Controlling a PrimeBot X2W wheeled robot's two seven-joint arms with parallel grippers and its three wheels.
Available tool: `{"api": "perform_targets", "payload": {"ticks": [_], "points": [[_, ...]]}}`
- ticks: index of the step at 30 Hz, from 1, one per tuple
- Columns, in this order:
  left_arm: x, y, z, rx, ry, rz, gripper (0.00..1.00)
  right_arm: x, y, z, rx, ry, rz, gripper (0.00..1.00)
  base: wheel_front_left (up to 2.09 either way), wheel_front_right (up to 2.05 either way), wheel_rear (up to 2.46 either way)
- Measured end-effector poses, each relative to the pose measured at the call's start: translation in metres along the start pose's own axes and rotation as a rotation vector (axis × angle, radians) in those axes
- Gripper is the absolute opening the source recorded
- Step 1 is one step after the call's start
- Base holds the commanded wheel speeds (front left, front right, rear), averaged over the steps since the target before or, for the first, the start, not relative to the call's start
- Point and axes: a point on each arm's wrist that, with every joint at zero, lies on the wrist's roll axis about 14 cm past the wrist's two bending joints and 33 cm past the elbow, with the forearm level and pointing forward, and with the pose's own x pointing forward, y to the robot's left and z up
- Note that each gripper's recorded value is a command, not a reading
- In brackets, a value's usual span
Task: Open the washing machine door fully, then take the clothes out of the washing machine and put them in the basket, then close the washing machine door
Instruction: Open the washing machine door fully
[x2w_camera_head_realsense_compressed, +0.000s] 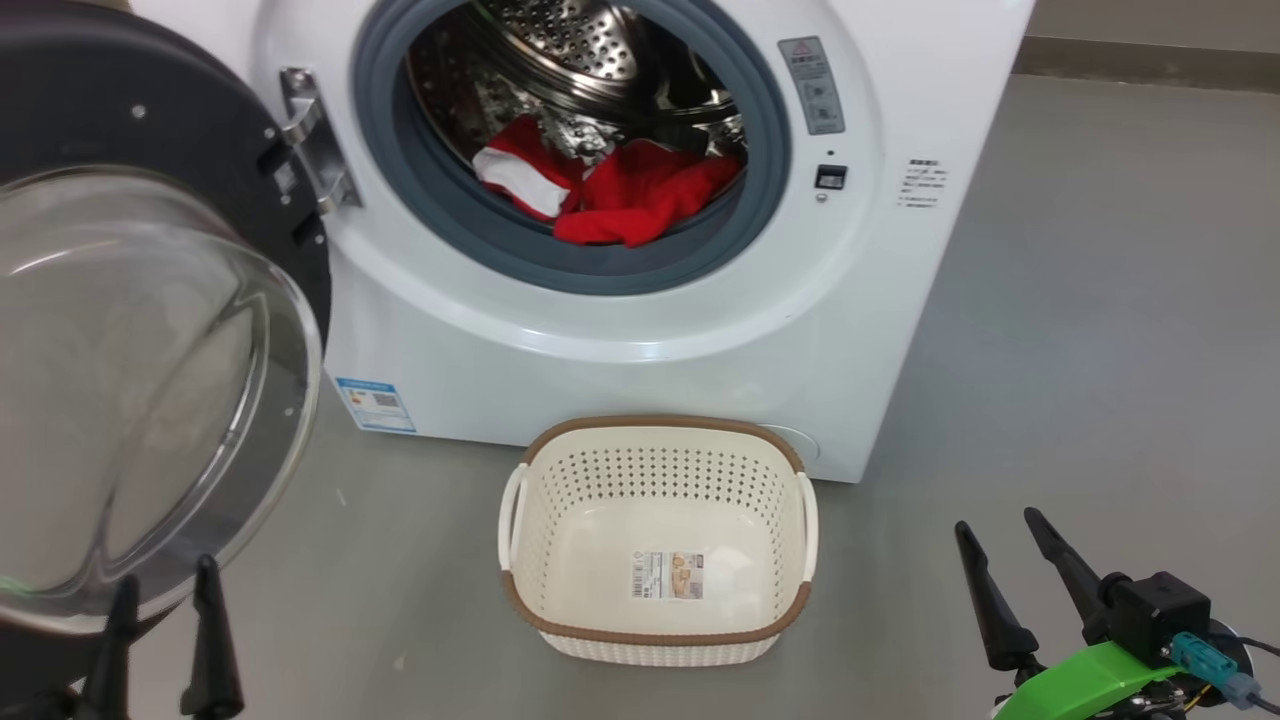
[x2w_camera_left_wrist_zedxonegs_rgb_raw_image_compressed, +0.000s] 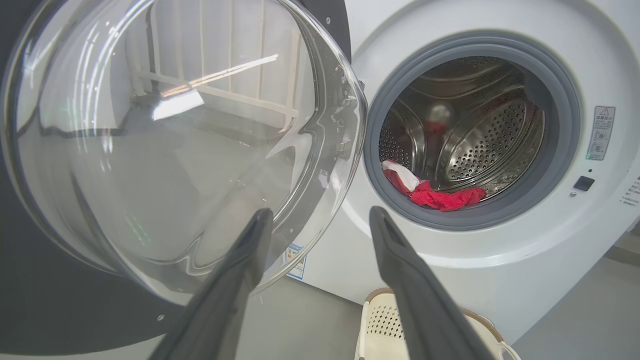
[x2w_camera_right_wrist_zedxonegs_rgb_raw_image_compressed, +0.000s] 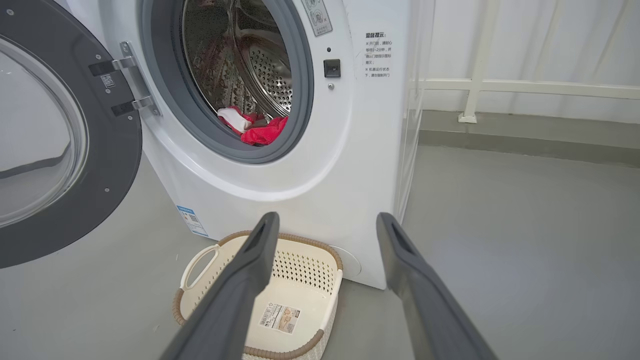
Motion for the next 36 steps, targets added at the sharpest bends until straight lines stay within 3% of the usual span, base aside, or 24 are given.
{"api": "perform_targets", "payload": {"ticks": [26,36], "points": [[-0.005,-0.128,-0.041,-0.022,0.123,-0.397,1.00,-0.053,-0.073,0.019,0.013,-0.074,-0.249,1.00,0.00,0.00,0.00],[-0.009,-0.140,-0.044,-0.030,0.133,-0.433,1.00,-0.066,-0.083,0.019,0.015,-0.082,-0.292,1.00,0.00,0.00,0.00]]}}
